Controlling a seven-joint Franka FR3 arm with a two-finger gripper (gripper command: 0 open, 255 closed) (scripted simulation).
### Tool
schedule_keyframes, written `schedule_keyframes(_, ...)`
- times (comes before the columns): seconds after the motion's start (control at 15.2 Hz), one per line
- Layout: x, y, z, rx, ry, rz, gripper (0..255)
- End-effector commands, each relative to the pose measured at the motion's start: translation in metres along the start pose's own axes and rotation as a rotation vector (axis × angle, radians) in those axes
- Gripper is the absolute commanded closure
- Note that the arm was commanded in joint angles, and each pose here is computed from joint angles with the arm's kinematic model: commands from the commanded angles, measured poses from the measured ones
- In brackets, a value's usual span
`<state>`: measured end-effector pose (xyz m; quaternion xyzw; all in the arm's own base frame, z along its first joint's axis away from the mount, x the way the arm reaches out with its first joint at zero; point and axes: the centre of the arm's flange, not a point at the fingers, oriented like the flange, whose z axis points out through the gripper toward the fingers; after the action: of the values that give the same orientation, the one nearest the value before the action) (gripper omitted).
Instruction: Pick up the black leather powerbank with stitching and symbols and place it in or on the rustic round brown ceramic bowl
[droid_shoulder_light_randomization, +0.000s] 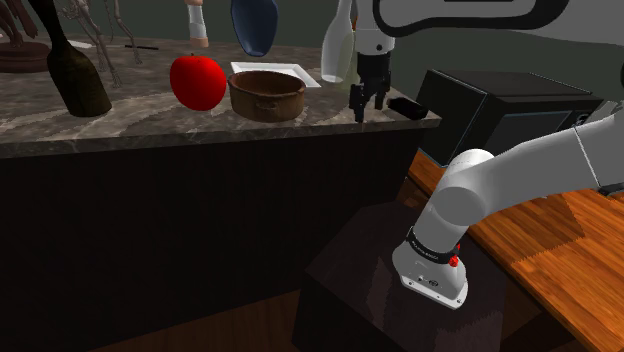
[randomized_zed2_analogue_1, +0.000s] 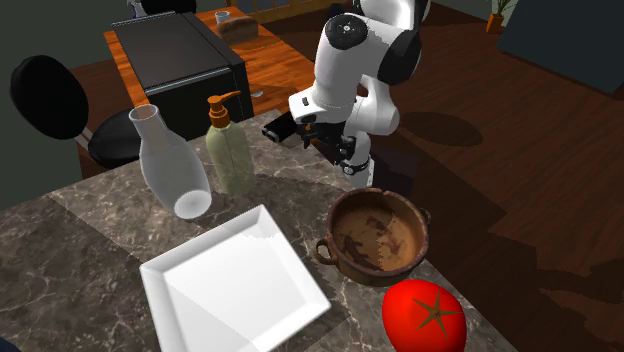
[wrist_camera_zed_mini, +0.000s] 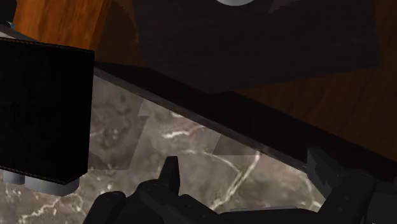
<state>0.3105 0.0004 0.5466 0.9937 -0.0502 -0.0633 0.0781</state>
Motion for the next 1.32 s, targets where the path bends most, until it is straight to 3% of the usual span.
schedule_keyframes(0.0, 0.000, 0.000, 0.000, 0.000, 0.000, 0.000, 0)
schedule_keyframes(0.79, -0.056, 0.177, -0.009, 0.161, 0.106, -0.017, 0)
schedule_keyframes(1.25, -0.053, 0.174, 0.022, 0.162, 0.106, -0.017, 0)
